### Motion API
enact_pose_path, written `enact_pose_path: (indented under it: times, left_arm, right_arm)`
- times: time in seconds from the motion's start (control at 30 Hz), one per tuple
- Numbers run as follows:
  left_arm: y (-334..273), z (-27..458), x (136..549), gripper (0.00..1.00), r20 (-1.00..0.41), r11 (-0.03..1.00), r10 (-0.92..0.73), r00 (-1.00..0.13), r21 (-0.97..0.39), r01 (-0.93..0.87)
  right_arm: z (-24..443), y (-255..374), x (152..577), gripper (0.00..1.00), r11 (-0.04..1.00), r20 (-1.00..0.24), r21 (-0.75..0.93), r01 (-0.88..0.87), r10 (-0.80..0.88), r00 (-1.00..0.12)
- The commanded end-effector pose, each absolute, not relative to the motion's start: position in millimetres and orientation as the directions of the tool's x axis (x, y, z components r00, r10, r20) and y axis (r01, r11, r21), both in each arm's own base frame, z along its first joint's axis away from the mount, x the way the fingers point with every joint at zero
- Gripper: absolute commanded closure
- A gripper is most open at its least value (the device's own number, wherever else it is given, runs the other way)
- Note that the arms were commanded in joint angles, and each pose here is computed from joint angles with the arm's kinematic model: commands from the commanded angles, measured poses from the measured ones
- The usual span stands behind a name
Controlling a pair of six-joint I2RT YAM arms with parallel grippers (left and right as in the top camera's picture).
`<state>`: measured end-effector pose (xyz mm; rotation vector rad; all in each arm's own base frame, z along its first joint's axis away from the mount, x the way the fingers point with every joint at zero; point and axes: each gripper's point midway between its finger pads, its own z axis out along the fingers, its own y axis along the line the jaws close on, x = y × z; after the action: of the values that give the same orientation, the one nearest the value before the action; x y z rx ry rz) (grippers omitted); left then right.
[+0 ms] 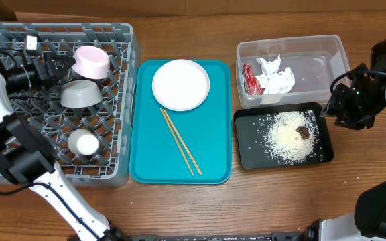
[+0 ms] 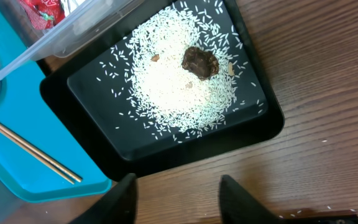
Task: Sort waste into correct bins and load items into the dishwasher
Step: 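Carry the pink bowl into the dish rack and release it, then move the left gripper to the chopsticks and grasp one chopstick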
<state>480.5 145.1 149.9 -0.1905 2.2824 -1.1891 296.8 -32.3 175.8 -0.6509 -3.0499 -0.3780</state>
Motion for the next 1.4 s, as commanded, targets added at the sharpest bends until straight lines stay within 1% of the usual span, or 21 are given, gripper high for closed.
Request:
enact_pose_path:
  times: [0.0, 0.1, 0.17, 0.2, 0.27, 0.37, 0.47, 0.7, 0.77, 0.87, 0.9, 0.93, 0.97, 1.0, 1.1, 1.23, 1.3, 1.37]
  left_arm:
    - [144, 202, 470, 0.00, -0.488, 0.722, -0.310, -0.816, -0.679, 0.132]
    - [129, 232, 465, 0.00, -0.517, 0.782, -0.276, -0.810, -0.611, 0.124]
    - [117, 245, 463, 0.00, -0.525, 0.820, -0.246, -0.814, -0.560, 0.113]
    - [112, 249, 462, 0.00, -0.527, 0.844, -0.229, -0.818, -0.527, 0.103]
    - [100, 258, 458, 0.00, -0.517, 0.894, -0.209, -0.830, -0.445, 0.052]
    - [87, 267, 451, 0.00, -0.480, 0.936, -0.246, -0.842, -0.344, -0.077]
    - [60, 272, 441, 0.00, -0.454, 0.953, -0.215, -0.865, -0.293, -0.083]
    - [3, 260, 407, 0.00, -0.306, 0.952, -0.122, -0.944, -0.306, -0.024]
    - [1, 254, 394, 0.00, -0.228, 0.947, -0.189, -0.955, -0.300, -0.116]
    - [9, 246, 372, 0.00, -0.117, 0.937, -0.295, -0.948, -0.230, -0.263]
    - [8, 244, 370, 0.00, -0.109, 0.937, -0.300, -0.948, -0.222, -0.271]
    - [5, 246, 367, 0.00, -0.107, 0.935, -0.304, -0.947, -0.226, -0.274]
    - [1, 246, 365, 0.00, -0.099, 0.931, -0.314, -0.944, -0.228, -0.286]
    - [-3, 246, 363, 0.00, -0.097, 0.932, -0.306, -0.947, -0.232, -0.278]
    - [-16, 246, 350, 0.00, -0.077, 0.933, -0.300, -0.951, -0.229, -0.276]
    - [-37, 240, 309, 0.00, -0.019, 0.934, -0.306, -0.952, -0.200, -0.297]
    - [-39, 239, 290, 0.00, -0.019, 0.934, -0.331, -0.943, -0.147, -0.325]
    - [-33, 237, 274, 0.00, -0.055, 0.917, -0.398, -0.916, -0.056, -0.395]
  right_arm:
    - [183, -32, 297, 0.51, 0.887, 0.020, 0.239, 0.394, 0.401, -0.916]
    - [183, -32, 297, 0.46, 0.887, 0.020, 0.239, 0.394, 0.401, -0.916]
    - [183, -32, 297, 0.45, 0.887, 0.020, 0.239, 0.394, 0.401, -0.916]
    - [183, -32, 297, 0.43, 0.887, 0.020, 0.239, 0.394, 0.401, -0.916]
    - [183, -32, 297, 0.43, 0.887, 0.020, 0.239, 0.394, 0.401, -0.916]
    - [183, -32, 297, 0.42, 0.887, 0.020, 0.239, 0.394, 0.401, -0.916]
    - [183, -32, 297, 0.42, 0.887, 0.020, 0.239, 0.394, 0.401, -0.916]
    - [183, -31, 295, 0.42, 0.887, 0.029, 0.238, 0.396, 0.401, -0.915]
    - [183, -31, 294, 0.42, 0.886, 0.034, 0.237, 0.398, 0.401, -0.915]
    - [183, -31, 293, 0.42, 0.886, 0.040, 0.236, 0.399, 0.401, -0.915]
    - [183, -31, 292, 0.42, 0.886, 0.042, 0.235, 0.399, 0.401, -0.915]
    - [183, -31, 292, 0.40, 0.886, 0.042, 0.235, 0.399, 0.401, -0.915]
    - [183, -31, 292, 0.35, 0.886, 0.042, 0.235, 0.399, 0.401, -0.915]
    - [183, -30, 292, 0.34, 0.886, 0.043, 0.235, 0.400, 0.401, -0.915]
    - [183, -30, 291, 0.34, 0.886, 0.047, 0.234, 0.401, 0.401, -0.915]
    - [183, -30, 290, 0.34, 0.886, 0.051, 0.234, 0.402, 0.401, -0.915]
    - [183, -30, 290, 0.33, 0.886, 0.050, 0.234, 0.401, 0.401, -0.915]
    - [183, -30, 290, 0.33, 0.886, 0.050, 0.234, 0.401, 0.401, -0.915]
